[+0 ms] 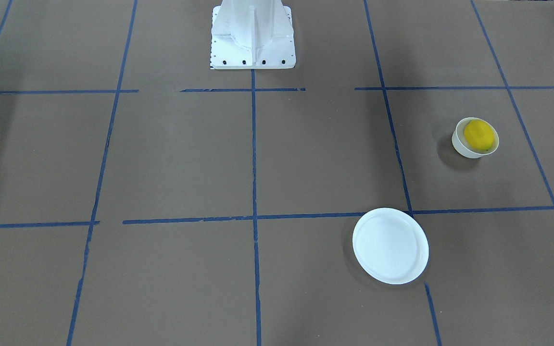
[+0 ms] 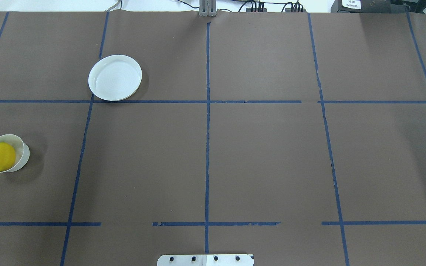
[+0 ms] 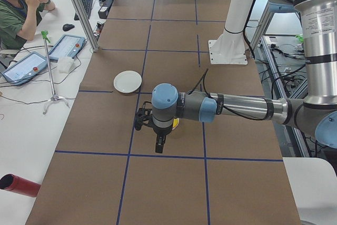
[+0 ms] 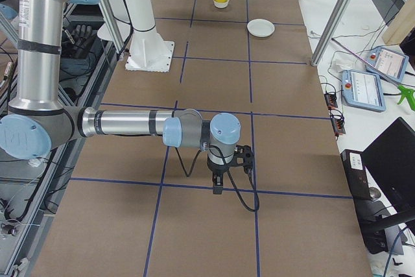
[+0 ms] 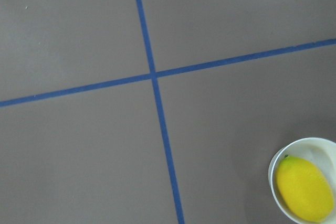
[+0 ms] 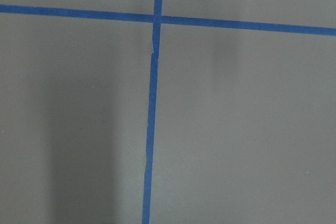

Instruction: Move lemon from plate to bowl

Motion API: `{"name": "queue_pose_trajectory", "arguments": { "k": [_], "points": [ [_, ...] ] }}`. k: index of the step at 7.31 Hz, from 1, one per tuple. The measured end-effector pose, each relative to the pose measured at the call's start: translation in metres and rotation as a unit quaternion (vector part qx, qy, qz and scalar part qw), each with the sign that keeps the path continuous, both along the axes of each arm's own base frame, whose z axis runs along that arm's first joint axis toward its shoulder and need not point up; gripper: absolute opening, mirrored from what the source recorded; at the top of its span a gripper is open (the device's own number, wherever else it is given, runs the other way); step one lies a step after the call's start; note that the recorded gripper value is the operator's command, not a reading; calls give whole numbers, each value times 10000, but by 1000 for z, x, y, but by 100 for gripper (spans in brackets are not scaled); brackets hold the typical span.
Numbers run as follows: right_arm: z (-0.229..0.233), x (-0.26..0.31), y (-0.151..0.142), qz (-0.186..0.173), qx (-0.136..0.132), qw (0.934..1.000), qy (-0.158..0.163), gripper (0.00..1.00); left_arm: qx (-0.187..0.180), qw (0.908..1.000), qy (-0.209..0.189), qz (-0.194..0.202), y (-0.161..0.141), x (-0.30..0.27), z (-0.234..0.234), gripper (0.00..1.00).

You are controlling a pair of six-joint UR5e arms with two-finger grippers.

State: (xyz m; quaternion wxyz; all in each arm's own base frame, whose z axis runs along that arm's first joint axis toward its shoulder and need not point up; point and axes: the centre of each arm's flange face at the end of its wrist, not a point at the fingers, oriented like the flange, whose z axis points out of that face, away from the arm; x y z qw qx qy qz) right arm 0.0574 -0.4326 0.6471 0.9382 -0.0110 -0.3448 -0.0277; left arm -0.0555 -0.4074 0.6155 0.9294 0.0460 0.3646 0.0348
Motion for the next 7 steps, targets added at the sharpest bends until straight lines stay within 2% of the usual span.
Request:
{"name": "queue_pose_trajectory", "arguments": {
  "k": [3, 7],
  "points": [
    [0, 0, 0, 0, 0, 10000, 0, 100, -168, 9999, 19, 1, 18, -2, 11, 100],
    [0, 0, 0, 0, 3, 10000, 0, 100, -71, 9999, 81, -1, 16, -1, 1, 100]
  ]
}}
